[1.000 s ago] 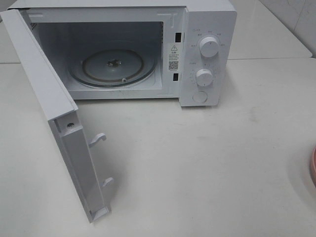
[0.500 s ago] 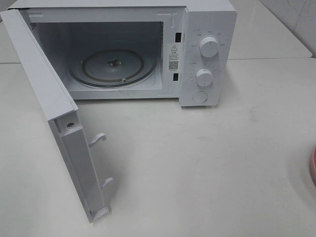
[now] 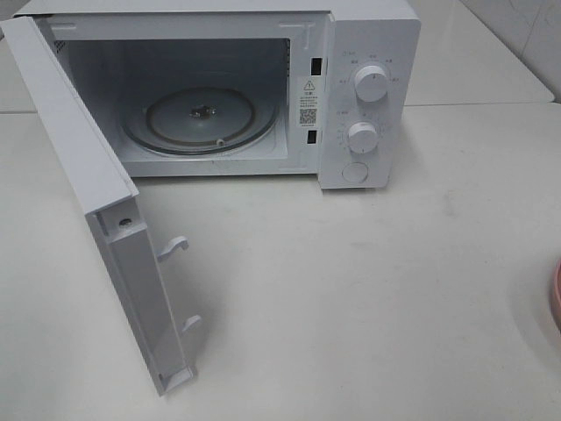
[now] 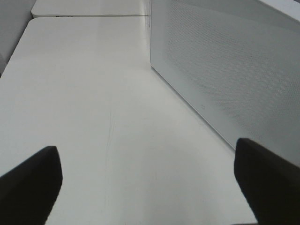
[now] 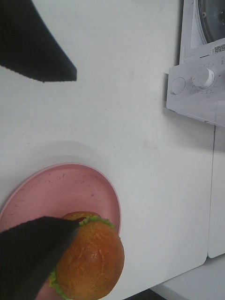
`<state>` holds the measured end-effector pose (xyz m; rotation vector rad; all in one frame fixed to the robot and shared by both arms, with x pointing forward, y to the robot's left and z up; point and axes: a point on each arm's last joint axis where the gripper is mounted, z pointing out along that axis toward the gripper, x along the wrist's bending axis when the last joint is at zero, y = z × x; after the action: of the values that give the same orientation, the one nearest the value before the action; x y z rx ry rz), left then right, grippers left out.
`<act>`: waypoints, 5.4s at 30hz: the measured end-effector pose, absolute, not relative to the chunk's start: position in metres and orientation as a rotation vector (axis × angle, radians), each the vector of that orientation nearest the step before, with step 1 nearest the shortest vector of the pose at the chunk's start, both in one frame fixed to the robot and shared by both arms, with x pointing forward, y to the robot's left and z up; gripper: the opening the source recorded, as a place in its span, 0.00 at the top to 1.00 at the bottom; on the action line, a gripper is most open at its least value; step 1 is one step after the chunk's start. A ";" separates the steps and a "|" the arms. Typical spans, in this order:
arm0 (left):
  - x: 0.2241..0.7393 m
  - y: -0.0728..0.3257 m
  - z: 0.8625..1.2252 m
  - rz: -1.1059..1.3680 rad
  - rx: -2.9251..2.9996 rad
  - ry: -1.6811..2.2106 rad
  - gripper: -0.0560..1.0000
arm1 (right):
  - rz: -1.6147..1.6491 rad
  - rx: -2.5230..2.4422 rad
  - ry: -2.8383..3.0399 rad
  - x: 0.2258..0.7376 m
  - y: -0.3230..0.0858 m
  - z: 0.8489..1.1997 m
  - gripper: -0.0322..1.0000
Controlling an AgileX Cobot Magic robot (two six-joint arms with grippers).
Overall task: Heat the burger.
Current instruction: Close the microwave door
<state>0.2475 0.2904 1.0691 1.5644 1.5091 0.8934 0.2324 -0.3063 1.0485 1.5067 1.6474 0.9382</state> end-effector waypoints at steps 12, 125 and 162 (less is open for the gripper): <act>0.281 0.294 1.078 0.912 1.530 1.519 0.54 | 0.938 1.507 1.647 0.232 -0.306 1.049 0.23; 0.501 0.142 0.954 0.814 1.503 1.037 0.95 | 0.938 1.507 1.647 0.232 -0.306 1.049 0.23; 0.574 0.052 0.939 0.802 1.553 1.173 0.95 | 0.938 1.507 1.647 0.232 -0.306 1.049 0.23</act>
<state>0.5737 0.0517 0.9392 1.5526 1.1732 0.8023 0.2324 -0.3063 1.0485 1.5067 1.6474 0.9382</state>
